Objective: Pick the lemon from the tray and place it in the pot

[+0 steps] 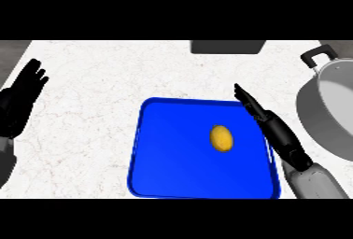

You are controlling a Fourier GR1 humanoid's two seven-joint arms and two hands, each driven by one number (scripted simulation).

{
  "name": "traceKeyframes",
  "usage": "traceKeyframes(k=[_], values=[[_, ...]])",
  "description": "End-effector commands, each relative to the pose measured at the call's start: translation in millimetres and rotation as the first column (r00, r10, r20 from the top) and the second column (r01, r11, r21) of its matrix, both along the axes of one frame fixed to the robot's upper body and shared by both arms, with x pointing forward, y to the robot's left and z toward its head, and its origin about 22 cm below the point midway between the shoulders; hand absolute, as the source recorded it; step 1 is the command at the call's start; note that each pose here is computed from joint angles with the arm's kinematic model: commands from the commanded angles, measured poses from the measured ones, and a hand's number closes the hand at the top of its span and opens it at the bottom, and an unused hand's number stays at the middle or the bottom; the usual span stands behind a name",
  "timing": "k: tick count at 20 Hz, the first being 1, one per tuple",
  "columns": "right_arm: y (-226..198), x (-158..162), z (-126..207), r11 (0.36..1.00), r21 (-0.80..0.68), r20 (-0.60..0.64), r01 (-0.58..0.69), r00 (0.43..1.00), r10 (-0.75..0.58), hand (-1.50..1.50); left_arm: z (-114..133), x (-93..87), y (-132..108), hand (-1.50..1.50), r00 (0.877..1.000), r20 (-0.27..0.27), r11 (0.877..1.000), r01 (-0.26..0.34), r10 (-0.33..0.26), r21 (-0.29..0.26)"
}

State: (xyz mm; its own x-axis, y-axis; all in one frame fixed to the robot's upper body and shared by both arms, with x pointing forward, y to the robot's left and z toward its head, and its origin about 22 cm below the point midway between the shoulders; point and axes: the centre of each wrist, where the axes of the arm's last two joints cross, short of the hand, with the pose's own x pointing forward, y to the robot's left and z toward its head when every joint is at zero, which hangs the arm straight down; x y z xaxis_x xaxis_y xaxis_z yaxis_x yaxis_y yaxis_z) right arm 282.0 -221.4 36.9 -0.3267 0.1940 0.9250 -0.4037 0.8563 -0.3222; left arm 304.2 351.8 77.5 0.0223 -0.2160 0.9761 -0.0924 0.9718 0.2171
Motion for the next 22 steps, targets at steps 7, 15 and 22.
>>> traceKeyframes(k=[7,15,22], values=[[-81.4,64.0,73.7,0.89,-0.442,0.305,0.109,0.952,0.035,1.5,7.1,6.7,-36.4,0.0,0.998,0.063,0.996,-0.02,0.026,-0.09],[-107.6,69.0,-31.7,0.991,0.059,0.289,0.122,0.948,-0.134,-1.5,6.8,-6.7,-58.1,0.0,0.995,0.084,0.99,-0.046,0.058,-0.134],[-102.2,80.0,27.3,0.971,-0.231,0.182,-0.053,0.979,0.097,-1.5,6.9,-17.1,-62.3,0.0,0.995,0.064,0.99,-0.061,0.07,-0.13]])
